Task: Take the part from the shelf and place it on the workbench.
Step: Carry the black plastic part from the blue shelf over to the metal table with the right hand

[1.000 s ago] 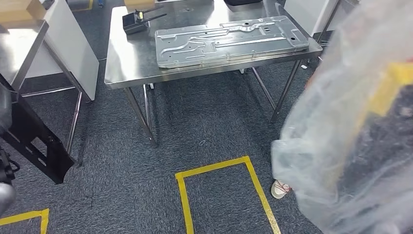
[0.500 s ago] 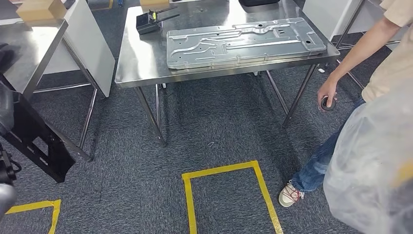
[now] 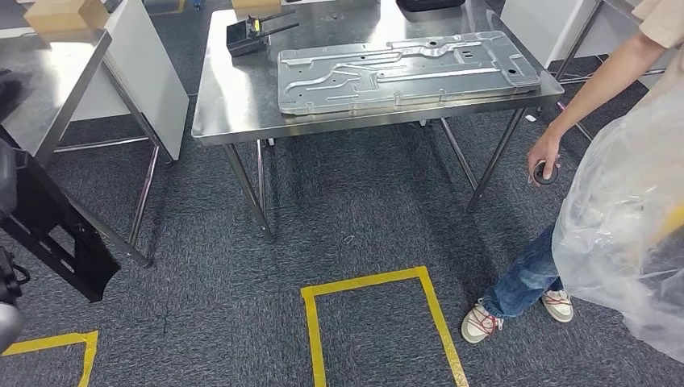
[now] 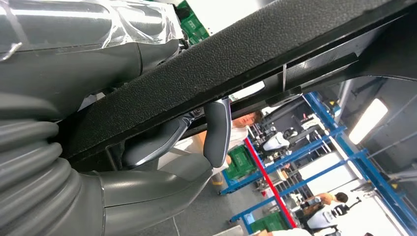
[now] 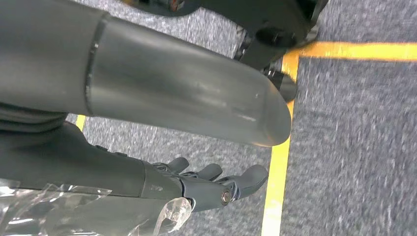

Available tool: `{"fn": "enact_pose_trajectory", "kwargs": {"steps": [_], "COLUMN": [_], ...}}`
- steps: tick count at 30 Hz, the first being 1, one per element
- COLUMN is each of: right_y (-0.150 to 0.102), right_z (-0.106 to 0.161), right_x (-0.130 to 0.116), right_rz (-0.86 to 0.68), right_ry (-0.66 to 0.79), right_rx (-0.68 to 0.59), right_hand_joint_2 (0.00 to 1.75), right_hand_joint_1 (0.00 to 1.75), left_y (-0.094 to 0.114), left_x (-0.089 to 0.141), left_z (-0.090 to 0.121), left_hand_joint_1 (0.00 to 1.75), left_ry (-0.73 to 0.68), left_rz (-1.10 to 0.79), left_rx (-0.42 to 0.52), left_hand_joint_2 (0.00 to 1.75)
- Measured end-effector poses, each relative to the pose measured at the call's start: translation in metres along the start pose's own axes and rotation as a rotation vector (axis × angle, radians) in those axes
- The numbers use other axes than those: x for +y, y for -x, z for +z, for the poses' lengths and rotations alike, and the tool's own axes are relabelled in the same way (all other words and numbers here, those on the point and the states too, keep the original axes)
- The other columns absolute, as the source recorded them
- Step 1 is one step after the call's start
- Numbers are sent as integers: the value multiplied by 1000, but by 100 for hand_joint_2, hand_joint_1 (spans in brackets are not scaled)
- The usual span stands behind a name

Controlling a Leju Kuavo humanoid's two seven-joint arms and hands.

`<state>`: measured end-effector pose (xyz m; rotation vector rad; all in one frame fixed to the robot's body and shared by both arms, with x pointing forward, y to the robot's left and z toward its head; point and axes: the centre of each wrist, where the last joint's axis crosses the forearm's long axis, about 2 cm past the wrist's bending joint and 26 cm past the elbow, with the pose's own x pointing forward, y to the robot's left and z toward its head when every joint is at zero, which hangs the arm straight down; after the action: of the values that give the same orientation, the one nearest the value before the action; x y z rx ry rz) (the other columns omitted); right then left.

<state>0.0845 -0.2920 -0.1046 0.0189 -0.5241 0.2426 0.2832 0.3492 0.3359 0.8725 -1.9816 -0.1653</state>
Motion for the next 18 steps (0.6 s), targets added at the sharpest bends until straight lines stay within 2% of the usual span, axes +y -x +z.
{"fn": "enact_pose_trajectory", "kwargs": {"steps": [18], "right_y": [-2], "right_z": [-1], "right_x": [2], "right_rz": [0], "right_ry": [-7], "right_rx": [-5], "right_hand_joint_2": [0], "right_hand_joint_1": [0], "left_y": [2], "left_x": [4], "left_z": [-1], "left_hand_joint_1": [175], "left_ry": [0], "left_rz": [1], "left_rx": [-1], "left_hand_joint_2": [175]}}
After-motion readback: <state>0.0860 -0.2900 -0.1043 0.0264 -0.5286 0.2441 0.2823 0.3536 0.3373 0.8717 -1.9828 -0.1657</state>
